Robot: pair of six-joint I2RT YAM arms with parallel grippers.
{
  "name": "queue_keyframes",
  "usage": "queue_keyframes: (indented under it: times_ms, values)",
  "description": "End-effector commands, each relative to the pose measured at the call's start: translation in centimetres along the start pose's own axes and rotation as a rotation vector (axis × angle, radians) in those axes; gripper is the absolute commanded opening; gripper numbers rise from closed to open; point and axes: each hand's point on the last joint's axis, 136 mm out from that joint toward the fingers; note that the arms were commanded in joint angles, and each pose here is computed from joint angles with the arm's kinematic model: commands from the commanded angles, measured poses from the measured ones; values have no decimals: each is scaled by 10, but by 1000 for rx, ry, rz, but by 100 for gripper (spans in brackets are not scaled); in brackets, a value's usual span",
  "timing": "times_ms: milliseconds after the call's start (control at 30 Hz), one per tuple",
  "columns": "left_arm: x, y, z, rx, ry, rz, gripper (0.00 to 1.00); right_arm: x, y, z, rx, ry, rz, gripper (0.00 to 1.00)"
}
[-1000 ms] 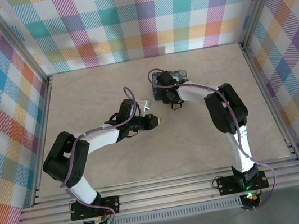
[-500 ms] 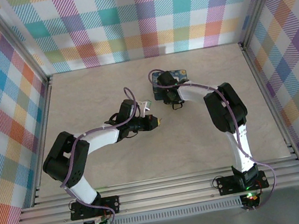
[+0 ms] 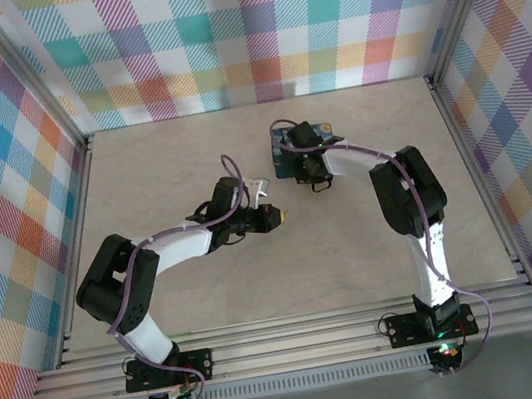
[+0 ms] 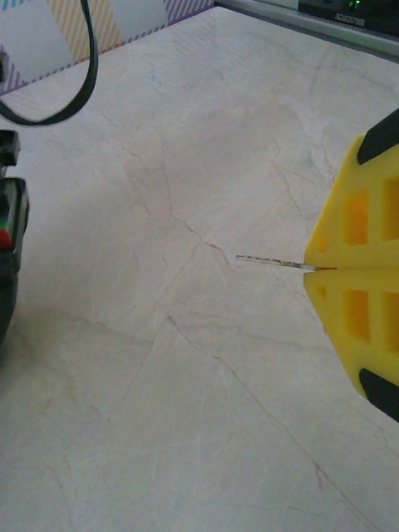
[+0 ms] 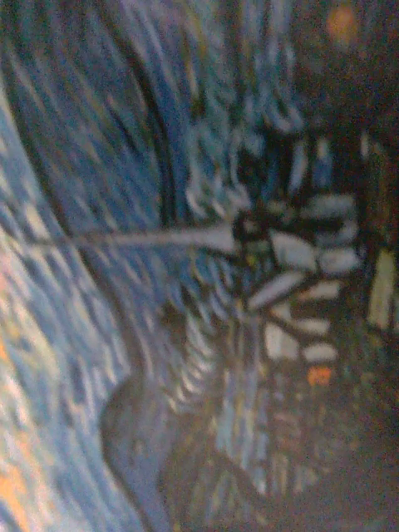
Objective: Unlock the padlock with the key
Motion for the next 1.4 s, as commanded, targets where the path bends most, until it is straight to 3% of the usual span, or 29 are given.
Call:
queue_keyframes:
  times_ms: [0,400,633,1000,1367]
  values:
    - [12,-23,-26,-89,-122,60,0,31,1,7,15,45,-64,0]
    - [6,-50,-45,-210,-228,115,0,80,-13,38,-210,168,-212,0]
    - [-3,-65,-39,-269,-200,144,0,104,-16,56,-330,216,-268,0]
    - [-23,-77,-21,-284,-152,223,0,127,9,35,-360,286,-412,0]
    - [-27,-70,-24,-225,-268,280,0,130,18,30,-409,356,-481,0]
Point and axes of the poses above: each hand's point on the last joint's axis, 136 mm out from that joint toward the fingers, its own x axis back along the fingers, its own y axis along the line the jaws close on, z = x × y, and after that the axes turned 13 degrees about x, right-handed
